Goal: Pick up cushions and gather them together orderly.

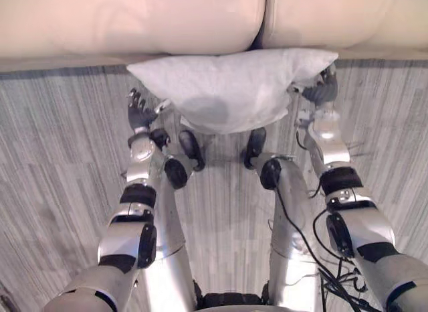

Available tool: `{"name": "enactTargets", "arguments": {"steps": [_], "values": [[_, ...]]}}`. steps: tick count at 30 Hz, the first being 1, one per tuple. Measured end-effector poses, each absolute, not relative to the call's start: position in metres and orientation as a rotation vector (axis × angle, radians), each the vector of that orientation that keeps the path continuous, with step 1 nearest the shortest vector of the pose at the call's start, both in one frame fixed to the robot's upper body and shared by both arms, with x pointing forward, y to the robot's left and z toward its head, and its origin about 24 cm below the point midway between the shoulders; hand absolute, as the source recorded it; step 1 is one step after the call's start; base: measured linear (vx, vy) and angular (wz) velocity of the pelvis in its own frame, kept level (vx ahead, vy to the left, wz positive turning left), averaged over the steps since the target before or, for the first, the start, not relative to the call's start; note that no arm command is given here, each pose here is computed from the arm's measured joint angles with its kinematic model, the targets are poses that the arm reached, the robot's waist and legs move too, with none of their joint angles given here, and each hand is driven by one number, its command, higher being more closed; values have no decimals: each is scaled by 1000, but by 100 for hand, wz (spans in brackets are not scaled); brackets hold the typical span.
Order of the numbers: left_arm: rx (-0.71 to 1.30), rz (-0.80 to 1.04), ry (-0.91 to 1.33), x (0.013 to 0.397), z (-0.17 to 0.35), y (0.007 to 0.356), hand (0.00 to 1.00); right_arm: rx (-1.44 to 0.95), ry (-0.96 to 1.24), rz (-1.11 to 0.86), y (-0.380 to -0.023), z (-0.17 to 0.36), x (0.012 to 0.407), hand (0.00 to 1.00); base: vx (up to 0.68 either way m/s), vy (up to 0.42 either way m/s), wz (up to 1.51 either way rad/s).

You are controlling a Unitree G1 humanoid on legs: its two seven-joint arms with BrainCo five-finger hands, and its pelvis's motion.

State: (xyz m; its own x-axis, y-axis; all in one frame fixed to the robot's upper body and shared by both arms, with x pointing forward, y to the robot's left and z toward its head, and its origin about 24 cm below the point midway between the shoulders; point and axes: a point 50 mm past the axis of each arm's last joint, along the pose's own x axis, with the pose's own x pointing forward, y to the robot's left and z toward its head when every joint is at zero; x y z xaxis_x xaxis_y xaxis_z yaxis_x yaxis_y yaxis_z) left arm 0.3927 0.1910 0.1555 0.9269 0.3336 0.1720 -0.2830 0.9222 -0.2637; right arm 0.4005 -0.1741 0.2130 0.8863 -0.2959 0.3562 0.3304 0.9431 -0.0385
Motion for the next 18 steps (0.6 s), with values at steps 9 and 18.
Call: {"name": "enactTargets", "arguments": {"steps": [9,18], "values": [[-235,313,-288,398,184,174,100,-16,-407,-304,-144,229,399,100,-46,1,-1],[-162,250,-277,371,153,157,100,4,-430,-260,-142,197,370,100,-57,2,1]]}}
